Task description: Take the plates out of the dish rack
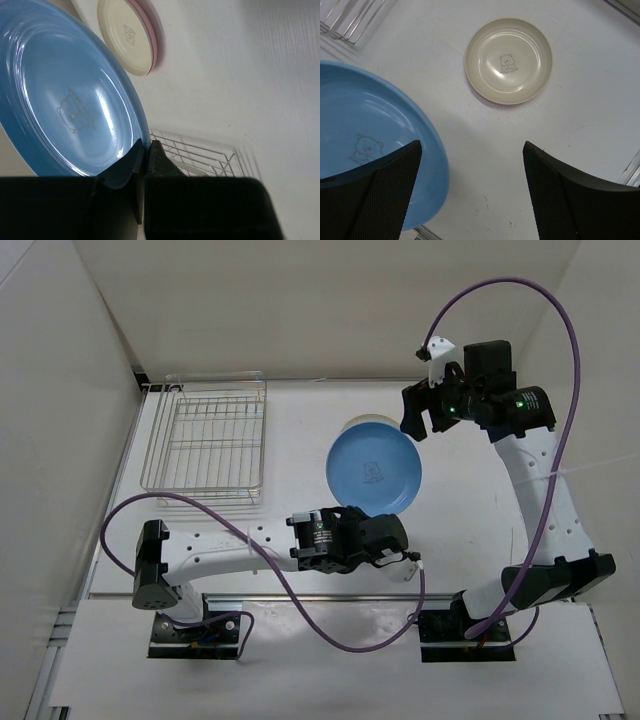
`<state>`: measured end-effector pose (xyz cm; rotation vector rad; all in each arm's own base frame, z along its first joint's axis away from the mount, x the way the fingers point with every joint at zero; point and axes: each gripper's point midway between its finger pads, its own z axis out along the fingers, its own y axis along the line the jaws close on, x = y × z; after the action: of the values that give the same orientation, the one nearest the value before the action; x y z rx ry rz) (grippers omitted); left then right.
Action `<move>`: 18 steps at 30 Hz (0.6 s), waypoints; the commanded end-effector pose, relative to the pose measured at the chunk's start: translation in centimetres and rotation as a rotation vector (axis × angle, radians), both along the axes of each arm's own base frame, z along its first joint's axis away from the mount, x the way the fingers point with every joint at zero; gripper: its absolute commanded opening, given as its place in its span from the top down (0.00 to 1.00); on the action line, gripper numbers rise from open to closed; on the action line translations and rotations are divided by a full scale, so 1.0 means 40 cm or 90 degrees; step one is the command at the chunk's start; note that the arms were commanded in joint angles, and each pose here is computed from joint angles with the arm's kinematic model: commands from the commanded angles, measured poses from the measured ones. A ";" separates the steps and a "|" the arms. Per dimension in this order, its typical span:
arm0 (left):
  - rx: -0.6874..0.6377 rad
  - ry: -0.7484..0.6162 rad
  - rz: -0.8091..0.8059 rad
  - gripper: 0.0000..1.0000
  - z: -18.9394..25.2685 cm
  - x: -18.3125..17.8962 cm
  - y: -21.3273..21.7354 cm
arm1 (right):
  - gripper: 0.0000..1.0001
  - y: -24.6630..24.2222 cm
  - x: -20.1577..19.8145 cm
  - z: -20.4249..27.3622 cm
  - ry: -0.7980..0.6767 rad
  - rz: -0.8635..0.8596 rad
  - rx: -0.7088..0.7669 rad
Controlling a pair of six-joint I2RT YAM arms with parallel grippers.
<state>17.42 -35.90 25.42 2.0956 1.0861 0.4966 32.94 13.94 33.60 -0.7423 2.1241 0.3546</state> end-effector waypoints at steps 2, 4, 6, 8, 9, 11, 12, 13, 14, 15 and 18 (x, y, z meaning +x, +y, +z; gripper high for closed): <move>-0.056 0.003 -0.005 0.89 0.054 0.002 -0.038 | 0.15 0.033 -0.041 0.064 -0.033 0.050 0.050; -0.056 0.002 0.001 0.89 0.054 0.010 -0.034 | 0.15 0.037 -0.057 0.052 -0.022 0.066 0.051; -0.068 -0.003 -0.004 0.89 0.069 0.012 -0.043 | 0.15 0.033 -0.056 0.029 -0.011 0.065 0.040; -0.070 -0.011 -0.004 0.89 0.074 0.017 -0.050 | 0.15 0.022 -0.059 -0.009 0.007 0.059 0.022; -0.070 -0.011 -0.004 0.89 0.074 0.017 -0.051 | 0.17 0.019 -0.054 -0.018 0.008 0.055 0.018; -0.076 -0.012 -0.004 0.89 0.083 0.017 -0.053 | 0.19 0.017 -0.048 -0.033 0.012 0.050 0.013; -0.076 -0.012 -0.004 0.89 0.083 0.017 -0.053 | 0.19 0.017 -0.050 -0.047 0.021 0.050 0.011; -0.076 -0.012 -0.004 0.89 0.083 0.017 -0.053 | 0.19 0.018 -0.046 -0.051 0.019 0.050 0.011; -0.082 -0.013 -0.004 0.89 0.091 0.018 -0.055 | 0.21 0.018 -0.044 -0.060 0.022 0.050 0.010; -0.088 -0.014 -0.004 0.89 0.101 0.018 -0.057 | 0.22 0.018 -0.044 -0.060 0.022 0.050 0.010; -0.094 -0.015 -0.004 0.89 0.109 0.018 -0.059 | 0.43 0.018 -0.045 -0.068 0.028 0.050 0.009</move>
<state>17.78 -37.66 27.01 2.0480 1.0770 0.4493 30.59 14.44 29.95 -0.8167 2.1884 0.4405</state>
